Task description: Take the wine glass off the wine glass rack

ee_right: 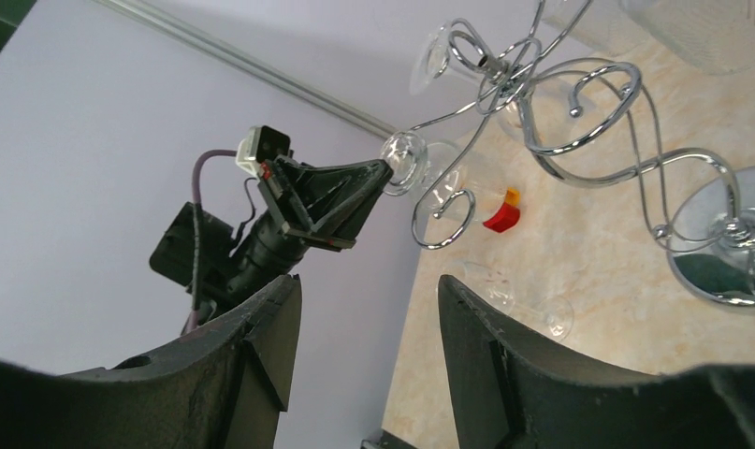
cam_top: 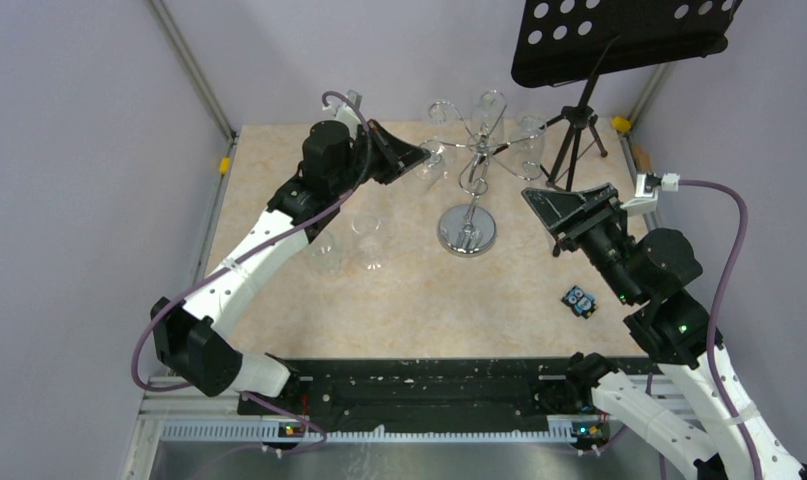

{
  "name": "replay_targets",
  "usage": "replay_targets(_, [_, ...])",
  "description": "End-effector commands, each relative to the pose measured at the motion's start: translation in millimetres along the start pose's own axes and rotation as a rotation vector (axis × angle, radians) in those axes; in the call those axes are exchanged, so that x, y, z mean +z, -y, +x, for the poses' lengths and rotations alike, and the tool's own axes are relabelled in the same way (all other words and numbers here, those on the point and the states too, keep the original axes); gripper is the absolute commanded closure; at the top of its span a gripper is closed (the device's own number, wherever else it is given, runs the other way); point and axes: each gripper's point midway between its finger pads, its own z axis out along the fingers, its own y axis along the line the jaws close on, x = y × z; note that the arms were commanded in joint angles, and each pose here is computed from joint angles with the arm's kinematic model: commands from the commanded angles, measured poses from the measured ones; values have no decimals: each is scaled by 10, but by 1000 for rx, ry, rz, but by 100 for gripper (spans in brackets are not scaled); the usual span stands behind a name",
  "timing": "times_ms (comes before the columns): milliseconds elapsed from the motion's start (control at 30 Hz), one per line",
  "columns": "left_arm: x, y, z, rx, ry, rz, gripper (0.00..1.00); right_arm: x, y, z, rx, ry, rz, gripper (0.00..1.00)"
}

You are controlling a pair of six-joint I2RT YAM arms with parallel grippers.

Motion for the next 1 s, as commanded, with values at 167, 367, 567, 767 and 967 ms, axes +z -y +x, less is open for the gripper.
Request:
replay_targets(167, [-122,385,-109,5,42,124,100,-102,-97,-298,-90,116,3,42])
replay_targets(367, [-306,526,-281,-9,141,155,100,-100,-56,-265,-77,109,10,42])
replay_targets(567, [-388,645,-380,-64,203,218,100,-104,-60,-263,-70,108,8,42])
replay_targets(767, [-408,648,-575,-64,299,197,100,-132,-63,-269,-64,110,7,42])
replay_targets(967, [-333,624,-693,-52,344,171,100,-163,-58,-288,-63,119,10,42])
